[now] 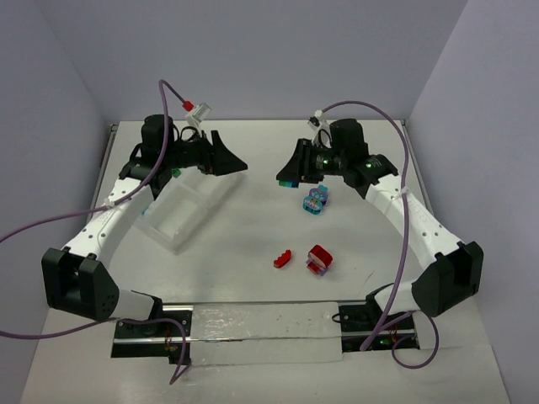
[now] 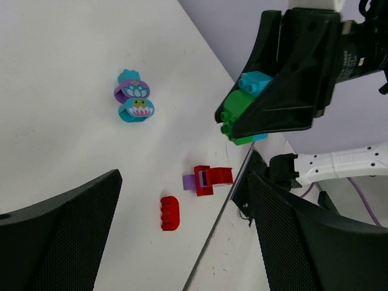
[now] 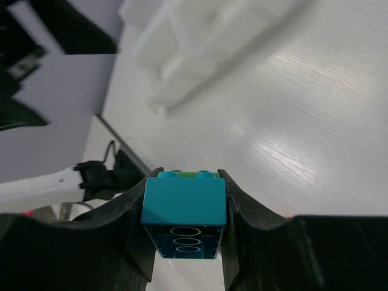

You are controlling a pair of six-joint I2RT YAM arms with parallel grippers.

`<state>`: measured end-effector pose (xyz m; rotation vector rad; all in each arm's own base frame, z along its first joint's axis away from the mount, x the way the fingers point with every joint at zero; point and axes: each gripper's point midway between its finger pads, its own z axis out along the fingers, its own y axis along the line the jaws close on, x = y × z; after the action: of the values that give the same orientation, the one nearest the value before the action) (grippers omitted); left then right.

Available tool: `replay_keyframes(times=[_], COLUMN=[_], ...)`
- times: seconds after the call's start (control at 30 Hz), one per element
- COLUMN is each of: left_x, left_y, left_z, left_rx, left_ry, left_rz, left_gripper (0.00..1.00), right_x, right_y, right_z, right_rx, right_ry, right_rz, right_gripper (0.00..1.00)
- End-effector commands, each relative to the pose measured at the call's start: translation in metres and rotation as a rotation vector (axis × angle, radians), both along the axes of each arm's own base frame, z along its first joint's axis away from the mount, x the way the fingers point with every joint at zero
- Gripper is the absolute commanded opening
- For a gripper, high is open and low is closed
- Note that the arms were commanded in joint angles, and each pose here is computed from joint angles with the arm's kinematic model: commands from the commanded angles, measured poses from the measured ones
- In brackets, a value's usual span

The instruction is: Sort the legos into containers by color

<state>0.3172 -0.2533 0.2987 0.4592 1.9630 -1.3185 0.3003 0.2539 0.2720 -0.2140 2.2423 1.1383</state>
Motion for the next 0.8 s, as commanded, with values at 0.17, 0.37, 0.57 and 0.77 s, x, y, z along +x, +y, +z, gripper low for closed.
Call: replay_keyframes(times=[0.17,0.37,0.57,0.77], left_x=[0.016,0.015,0.014,0.014], left_y=[0.023,0.034,0.035,0.032], left_z=[0.013,0.014,0.008,0.002], left_rx=[0.085,0.122,0.131,0.123], left_ry=[-0.067,-0.079,-0.060,-0.040], left_rz=[0.192,0.255,0.257,0.245], left_gripper=[0.91,0.91,0.92,0.92], right_x=[0.014,0.015,0.027,0.029], right_y=[-0.010,0.012,0.005,-0.007], right_z=[-0.126,-0.187,-0.214,-0.239], right_rx=[-0.373,-0.454,-0.562,-0.651], right_ry=[0.192,0.278,0.287,0.316], right_rz=[-0.143,-0.087,-0.179,-0.240], right_gripper=[0.03,0.05,0.14,0.33])
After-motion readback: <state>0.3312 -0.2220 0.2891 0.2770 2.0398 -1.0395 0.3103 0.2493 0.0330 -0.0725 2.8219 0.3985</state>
